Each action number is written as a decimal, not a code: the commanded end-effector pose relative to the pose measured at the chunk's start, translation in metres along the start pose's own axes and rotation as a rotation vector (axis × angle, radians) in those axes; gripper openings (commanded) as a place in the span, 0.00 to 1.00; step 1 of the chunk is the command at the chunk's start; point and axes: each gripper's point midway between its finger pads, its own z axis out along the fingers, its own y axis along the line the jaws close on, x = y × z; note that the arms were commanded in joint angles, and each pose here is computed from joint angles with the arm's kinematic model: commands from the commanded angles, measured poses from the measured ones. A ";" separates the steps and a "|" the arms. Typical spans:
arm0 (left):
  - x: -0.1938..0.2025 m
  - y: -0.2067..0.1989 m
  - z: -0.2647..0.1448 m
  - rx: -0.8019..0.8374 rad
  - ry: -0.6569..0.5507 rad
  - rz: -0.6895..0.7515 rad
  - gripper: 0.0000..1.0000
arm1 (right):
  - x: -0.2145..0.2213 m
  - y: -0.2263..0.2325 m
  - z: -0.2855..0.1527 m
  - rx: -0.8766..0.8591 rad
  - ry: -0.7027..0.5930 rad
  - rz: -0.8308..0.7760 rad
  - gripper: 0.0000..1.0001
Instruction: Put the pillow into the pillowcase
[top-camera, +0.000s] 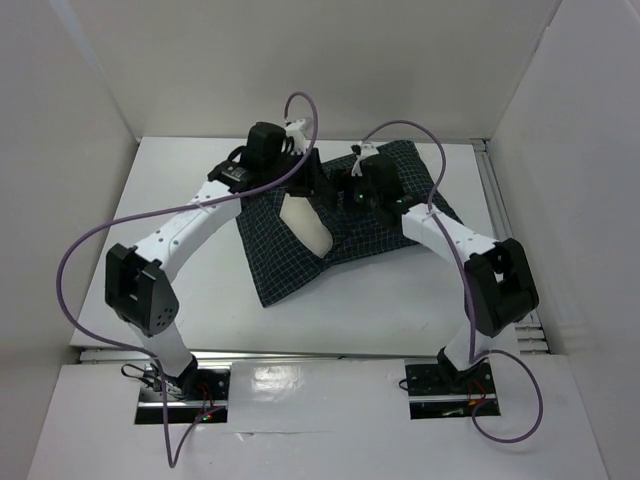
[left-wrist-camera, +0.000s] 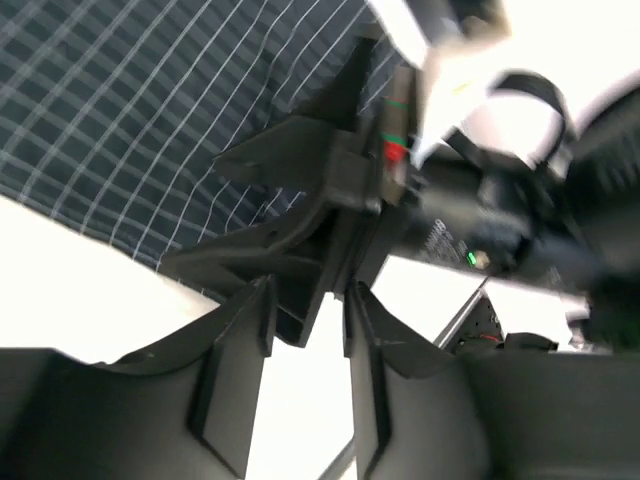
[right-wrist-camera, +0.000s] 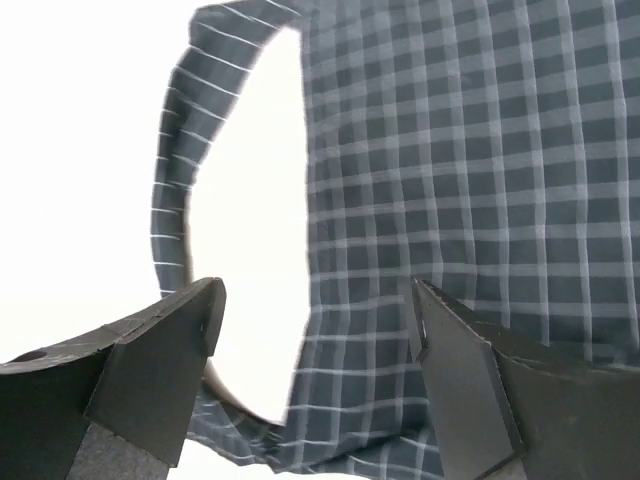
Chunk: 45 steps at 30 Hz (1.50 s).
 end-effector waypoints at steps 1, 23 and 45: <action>-0.024 0.099 -0.031 -0.282 -0.086 0.081 0.36 | -0.076 0.010 -0.036 -0.124 -0.163 -0.008 0.84; -0.041 0.195 -0.004 -0.646 -0.028 0.006 0.42 | -0.039 -0.040 -0.011 0.053 -0.068 0.129 0.91; -0.013 0.196 0.024 -0.747 0.071 0.190 0.57 | -0.007 -0.066 0.002 0.152 0.018 0.133 0.92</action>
